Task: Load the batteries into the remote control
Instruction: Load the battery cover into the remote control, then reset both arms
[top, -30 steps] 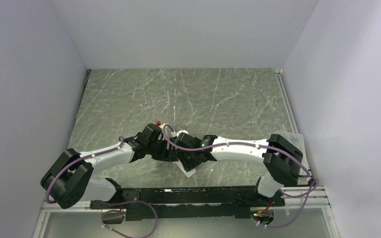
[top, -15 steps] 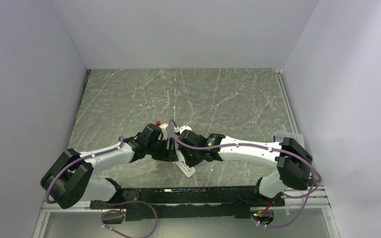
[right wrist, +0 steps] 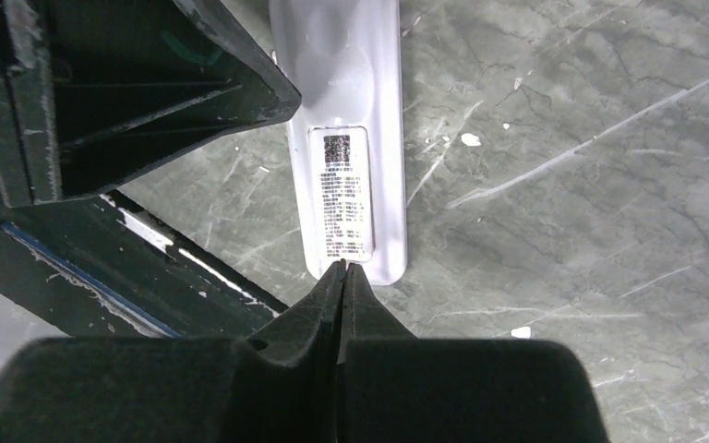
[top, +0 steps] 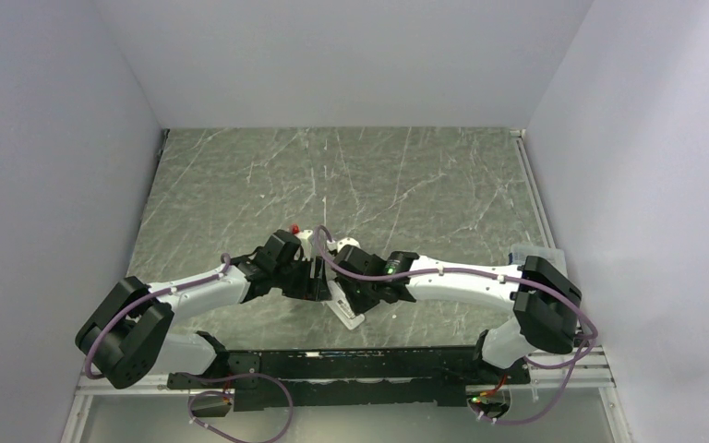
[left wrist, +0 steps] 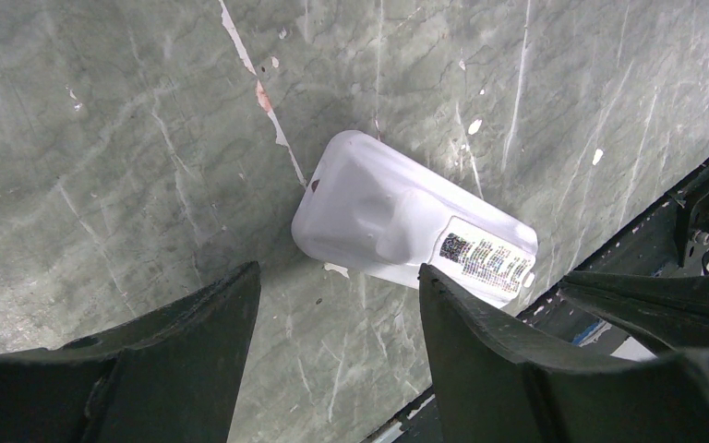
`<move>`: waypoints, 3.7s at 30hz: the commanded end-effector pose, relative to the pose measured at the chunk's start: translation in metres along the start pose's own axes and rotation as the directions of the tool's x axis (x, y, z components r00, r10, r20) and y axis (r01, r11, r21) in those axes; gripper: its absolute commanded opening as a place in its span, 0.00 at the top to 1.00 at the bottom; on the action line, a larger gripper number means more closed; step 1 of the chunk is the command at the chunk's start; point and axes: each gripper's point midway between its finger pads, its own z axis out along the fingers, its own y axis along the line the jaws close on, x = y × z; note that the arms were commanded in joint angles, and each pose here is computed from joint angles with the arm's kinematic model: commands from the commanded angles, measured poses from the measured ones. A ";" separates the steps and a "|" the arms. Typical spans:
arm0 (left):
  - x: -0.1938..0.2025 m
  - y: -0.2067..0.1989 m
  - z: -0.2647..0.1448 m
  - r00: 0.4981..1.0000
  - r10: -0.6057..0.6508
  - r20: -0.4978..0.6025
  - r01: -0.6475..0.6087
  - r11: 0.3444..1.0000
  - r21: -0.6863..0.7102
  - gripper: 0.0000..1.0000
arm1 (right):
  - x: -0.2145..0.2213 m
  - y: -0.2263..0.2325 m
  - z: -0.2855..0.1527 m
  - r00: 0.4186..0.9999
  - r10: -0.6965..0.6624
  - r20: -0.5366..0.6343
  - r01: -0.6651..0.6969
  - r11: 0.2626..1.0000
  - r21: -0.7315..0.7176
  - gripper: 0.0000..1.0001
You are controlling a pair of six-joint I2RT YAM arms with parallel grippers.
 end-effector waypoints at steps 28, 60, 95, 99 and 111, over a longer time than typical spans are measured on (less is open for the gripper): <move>0.011 0.008 0.000 1.000 0.011 -0.029 -0.011 1.000 -0.017 0.31 | 0.007 0.005 0.023 0.999 0.028 -0.026 -0.029 0.999 -0.027 1.00; 0.010 0.007 -0.001 1.000 0.015 -0.022 -0.015 1.000 -0.013 0.31 | -0.004 -0.005 0.023 0.999 0.037 -0.005 -0.036 0.999 0.034 0.96; -0.055 -0.015 -0.103 0.974 -0.074 0.213 0.110 0.980 -0.164 0.01 | -0.056 -0.068 -0.102 0.856 0.163 0.490 -0.154 0.986 -0.058 0.13; -0.062 -0.014 -0.121 0.967 -0.068 0.245 0.119 0.972 -0.203 0.01 | -0.049 -0.079 -0.111 0.834 0.185 0.520 -0.185 0.981 -0.051 0.06; -0.079 -0.016 -0.179 0.957 0.053 0.285 0.038 0.952 -0.303 0.01 | -0.042 -0.113 -0.155 0.725 0.220 0.653 -0.283 0.959 -0.008 0.00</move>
